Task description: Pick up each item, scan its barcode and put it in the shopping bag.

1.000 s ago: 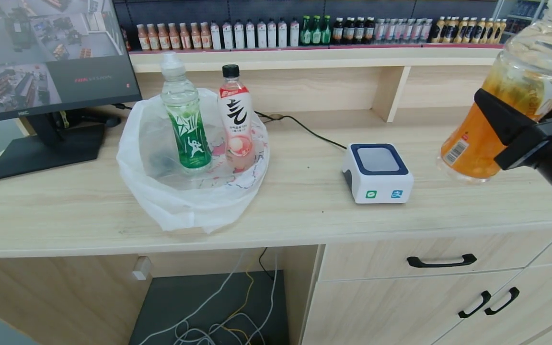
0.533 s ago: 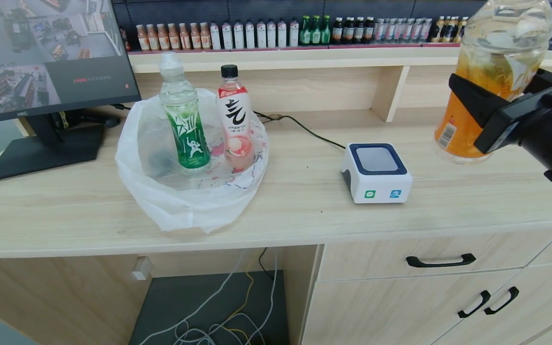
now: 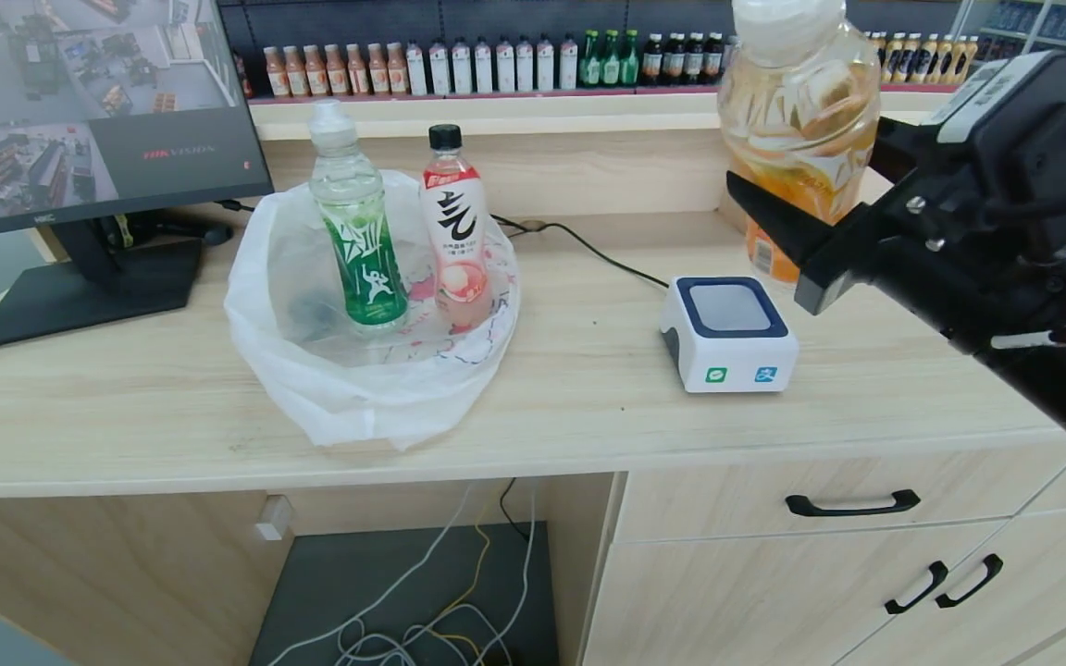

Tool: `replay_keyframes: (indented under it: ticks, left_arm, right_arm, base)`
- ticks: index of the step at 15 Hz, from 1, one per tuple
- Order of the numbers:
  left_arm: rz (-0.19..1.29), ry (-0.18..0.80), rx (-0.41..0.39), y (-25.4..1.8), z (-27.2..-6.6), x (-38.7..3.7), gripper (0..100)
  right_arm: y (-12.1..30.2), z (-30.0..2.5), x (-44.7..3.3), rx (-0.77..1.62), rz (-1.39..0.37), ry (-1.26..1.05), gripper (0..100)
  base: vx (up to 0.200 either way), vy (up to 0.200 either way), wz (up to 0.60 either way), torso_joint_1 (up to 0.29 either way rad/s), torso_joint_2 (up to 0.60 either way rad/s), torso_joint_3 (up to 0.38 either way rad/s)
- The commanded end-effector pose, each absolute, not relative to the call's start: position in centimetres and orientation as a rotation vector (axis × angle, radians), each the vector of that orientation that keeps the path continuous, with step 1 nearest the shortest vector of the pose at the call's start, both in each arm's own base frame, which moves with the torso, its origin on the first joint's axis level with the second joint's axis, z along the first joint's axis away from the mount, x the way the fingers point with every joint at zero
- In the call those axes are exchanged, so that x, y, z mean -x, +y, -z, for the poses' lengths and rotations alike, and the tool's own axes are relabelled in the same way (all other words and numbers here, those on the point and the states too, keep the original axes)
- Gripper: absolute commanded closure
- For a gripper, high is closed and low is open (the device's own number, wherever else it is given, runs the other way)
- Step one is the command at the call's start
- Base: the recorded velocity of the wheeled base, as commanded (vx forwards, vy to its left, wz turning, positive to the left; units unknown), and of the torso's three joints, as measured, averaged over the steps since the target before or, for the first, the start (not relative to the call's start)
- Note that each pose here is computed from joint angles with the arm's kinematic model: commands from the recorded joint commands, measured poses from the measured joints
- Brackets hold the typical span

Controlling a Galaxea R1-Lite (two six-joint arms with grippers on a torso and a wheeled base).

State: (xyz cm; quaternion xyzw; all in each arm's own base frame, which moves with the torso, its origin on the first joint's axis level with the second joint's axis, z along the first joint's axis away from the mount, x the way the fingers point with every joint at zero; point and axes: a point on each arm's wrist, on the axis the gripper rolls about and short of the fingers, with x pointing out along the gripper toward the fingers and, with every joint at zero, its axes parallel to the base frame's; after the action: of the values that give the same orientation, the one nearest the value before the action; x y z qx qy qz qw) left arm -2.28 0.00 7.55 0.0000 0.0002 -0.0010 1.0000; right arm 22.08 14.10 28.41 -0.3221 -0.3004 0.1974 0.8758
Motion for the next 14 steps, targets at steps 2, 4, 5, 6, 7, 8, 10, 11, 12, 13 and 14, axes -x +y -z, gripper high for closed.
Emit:
replay_keyframes:
  ticks: [2,4,5,6,7,8,10,11,12,13,14]
  left_arm:
    - [0.002,0.000,0.000,0.0,-7.5,2.3,0]
    - [0.002,0.000,0.000,0.0,-7.5,2.3,0]
    - [0.002,0.000,0.000,0.0,-7.5,2.3,0]
    - [0.002,0.000,0.000,0.0,-7.5,2.3,0]
    - [0.002,0.000,0.000,0.0,-7.5,2.3,0]
    - [0.002,0.000,0.000,0.0,-7.5,2.3,0]
    - [0.002,0.000,0.000,0.0,-7.5,2.3,0]
    - [0.002,0.000,0.000,0.0,-7.5,2.3,0]
    - [0.002,0.000,0.000,0.0,-7.5,2.3,0]
    - [0.002,0.000,0.000,0.0,-7.5,2.3,0]
    - [0.002,0.000,0.000,0.0,-7.5,2.3,0]
  right_arm:
    - [14.7,-27.4,-22.9,0.726,-0.470,-0.634,100]
    - [14.9,-27.3,-23.5,0.761,-0.472,-0.642,100]
    - [15.1,-26.9,-24.0,0.788,-0.500,-0.656,100]
    - [15.1,-26.8,-24.2,0.802,-0.510,-0.663,100]
    - [15.0,-26.6,-24.6,0.821,-0.524,-0.669,100]
    - [14.1,-26.5,-25.3,0.847,-0.519,-0.671,100]
    - [12.9,-26.0,-26.5,0.880,-0.526,-0.662,100]
    - [12.5,-26.1,-27.1,0.892,-0.527,-0.672,100]
    - [12.3,-26.0,-27.7,0.914,-0.542,-0.690,100]
    - [12.2,-26.0,-28.2,0.930,-0.559,-0.706,100]
    - [12.0,-25.7,-28.7,0.942,-0.562,-0.700,100]
  base:
    - [0.000,0.000,0.00,0.000,0.00,0.000]
    - [0.000,0.000,0.00,0.000,0.00,0.000]
    - [0.000,0.000,0.00,0.000,0.00,0.000]
    - [0.000,0.000,0.00,0.000,0.00,0.000]
    - [0.000,0.000,0.00,0.000,0.00,0.000]
    - [0.000,0.000,0.00,0.000,0.00,0.000]
    - [0.000,0.000,0.00,0.000,0.00,0.000]
    - [0.000,0.000,0.00,0.000,0.00,0.000]
    - [0.000,0.000,0.00,0.000,0.00,0.000]
    - [0.000,0.000,0.00,0.000,0.00,0.000]
    - [0.000,0.000,0.00,0.000,0.00,0.000]
